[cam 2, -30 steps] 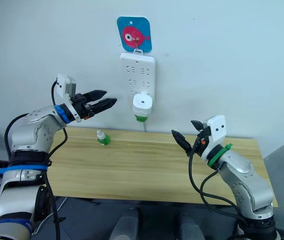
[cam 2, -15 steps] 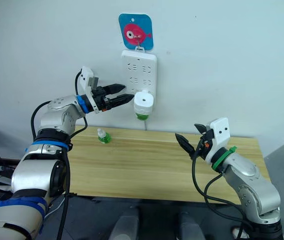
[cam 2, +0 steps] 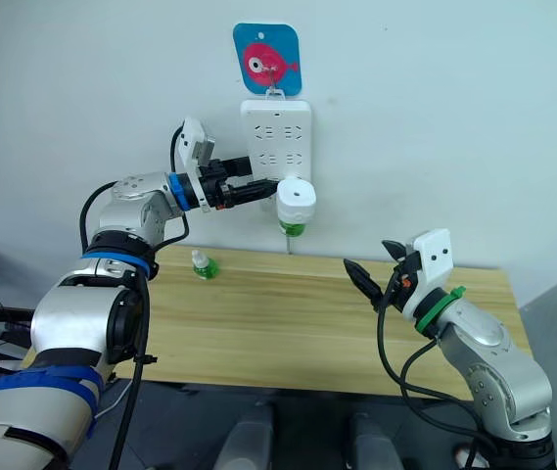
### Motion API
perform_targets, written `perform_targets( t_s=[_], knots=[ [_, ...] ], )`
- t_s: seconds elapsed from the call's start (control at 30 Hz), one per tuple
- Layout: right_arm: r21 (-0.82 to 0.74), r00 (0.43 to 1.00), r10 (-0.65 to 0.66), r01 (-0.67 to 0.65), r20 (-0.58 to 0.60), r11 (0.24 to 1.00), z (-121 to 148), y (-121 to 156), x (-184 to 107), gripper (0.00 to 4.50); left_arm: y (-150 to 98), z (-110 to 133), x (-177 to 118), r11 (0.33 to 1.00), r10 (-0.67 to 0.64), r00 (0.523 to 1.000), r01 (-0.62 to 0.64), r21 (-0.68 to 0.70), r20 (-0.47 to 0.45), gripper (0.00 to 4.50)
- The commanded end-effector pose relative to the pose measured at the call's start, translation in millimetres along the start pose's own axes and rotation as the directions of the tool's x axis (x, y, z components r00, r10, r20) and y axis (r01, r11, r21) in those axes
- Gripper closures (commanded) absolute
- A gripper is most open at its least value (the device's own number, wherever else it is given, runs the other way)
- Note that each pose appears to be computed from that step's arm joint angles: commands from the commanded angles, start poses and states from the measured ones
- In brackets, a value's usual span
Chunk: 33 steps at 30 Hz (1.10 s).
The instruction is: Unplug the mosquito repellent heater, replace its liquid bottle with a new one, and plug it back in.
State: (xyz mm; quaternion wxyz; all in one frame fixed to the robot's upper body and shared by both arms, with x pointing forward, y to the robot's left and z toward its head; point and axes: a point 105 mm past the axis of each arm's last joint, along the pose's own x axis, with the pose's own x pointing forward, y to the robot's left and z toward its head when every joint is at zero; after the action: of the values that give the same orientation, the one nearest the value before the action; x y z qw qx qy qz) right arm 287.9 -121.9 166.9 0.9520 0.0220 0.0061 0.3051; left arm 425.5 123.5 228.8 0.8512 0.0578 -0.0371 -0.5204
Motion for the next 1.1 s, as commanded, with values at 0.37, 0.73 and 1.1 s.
perform_targets(
  t_s=[0.37,0.73,1.1],
  knots=[
    [0.032,0.996,0.037,-0.04,0.082,0.999,26.6,22.7,4.3,0.0,-8.6,6.4,2.8,0.997,-0.081,0.997,0.081,0.011,0.012,2.63],
    [0.09,0.994,-0.006,-0.004,0.111,0.996,43.8,49.7,35.0,0.0,-8.6,6.9,9.9,0.998,-0.063,0.998,0.064,-0.007,0.029,3.2],
    [0.044,0.985,-0.124,0.119,0.117,0.992,54.1,41.9,68.4,0.0,-9.5,9.4,13.2,0.998,-0.065,0.997,0.065,-0.001,0.036,3.2]
  ],
)
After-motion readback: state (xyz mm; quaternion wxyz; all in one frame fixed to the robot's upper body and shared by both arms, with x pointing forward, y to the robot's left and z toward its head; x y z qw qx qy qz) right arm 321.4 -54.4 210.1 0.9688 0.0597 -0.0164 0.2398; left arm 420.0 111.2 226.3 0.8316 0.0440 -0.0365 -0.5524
